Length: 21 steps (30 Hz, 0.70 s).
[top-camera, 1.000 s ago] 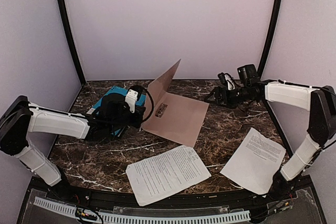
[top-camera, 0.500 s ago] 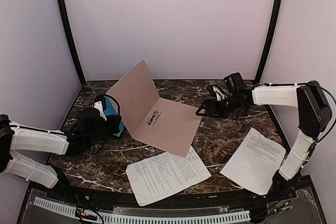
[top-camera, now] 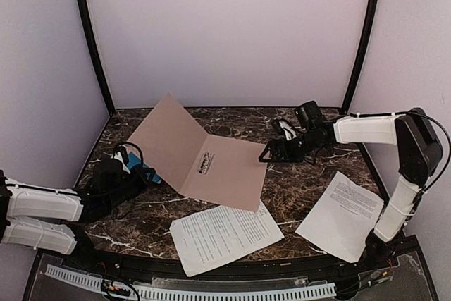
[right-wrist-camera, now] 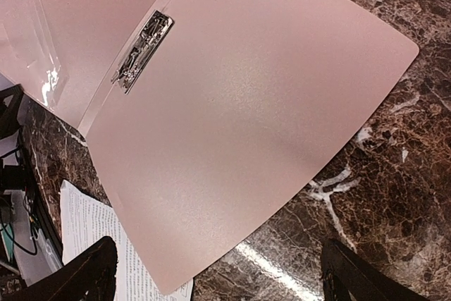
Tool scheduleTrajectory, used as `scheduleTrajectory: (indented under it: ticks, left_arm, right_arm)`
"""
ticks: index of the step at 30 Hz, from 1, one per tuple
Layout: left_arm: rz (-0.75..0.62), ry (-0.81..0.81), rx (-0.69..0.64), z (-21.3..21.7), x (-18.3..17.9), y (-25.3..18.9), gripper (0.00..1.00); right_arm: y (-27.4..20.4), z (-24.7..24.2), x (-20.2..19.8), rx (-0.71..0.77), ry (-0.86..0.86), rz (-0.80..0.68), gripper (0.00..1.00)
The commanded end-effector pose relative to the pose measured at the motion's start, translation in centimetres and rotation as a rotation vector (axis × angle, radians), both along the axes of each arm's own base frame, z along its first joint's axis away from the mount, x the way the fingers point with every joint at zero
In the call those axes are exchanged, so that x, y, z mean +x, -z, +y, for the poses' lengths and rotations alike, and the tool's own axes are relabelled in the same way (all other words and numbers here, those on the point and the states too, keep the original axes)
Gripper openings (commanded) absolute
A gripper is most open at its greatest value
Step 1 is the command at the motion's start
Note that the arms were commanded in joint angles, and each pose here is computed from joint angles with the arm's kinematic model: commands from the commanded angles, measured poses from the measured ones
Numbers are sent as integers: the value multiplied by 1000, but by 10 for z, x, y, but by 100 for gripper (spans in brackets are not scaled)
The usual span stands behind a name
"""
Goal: Put the files into the folder
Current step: Open the folder at the center of the board.
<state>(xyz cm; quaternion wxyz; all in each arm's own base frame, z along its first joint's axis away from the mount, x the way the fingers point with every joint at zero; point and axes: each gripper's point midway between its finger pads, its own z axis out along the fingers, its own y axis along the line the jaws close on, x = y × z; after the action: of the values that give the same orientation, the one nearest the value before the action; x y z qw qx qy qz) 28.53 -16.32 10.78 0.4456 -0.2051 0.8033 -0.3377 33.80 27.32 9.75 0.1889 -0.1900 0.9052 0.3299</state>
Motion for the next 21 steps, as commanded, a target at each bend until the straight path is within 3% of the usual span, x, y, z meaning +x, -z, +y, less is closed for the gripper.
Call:
scheduleTrajectory:
  ticks: [1,6,11,21]
  left_arm:
    - [33,-44,-143,1,-3,3,1]
    - [70,-44,-184,1,-10,14,2]
    - [94,-39,-161,7,-19,20,13]
    - [116,5,3,26,-46,21,58]
  right_arm:
    - [14,0,-17,-61,-36,24,98]
    - [21,-3,-35,-91,-64,49,96]
    - [23,-10,-49,-115,-76,55,95]
    - [29,-42,-43,-271,14,41,97]
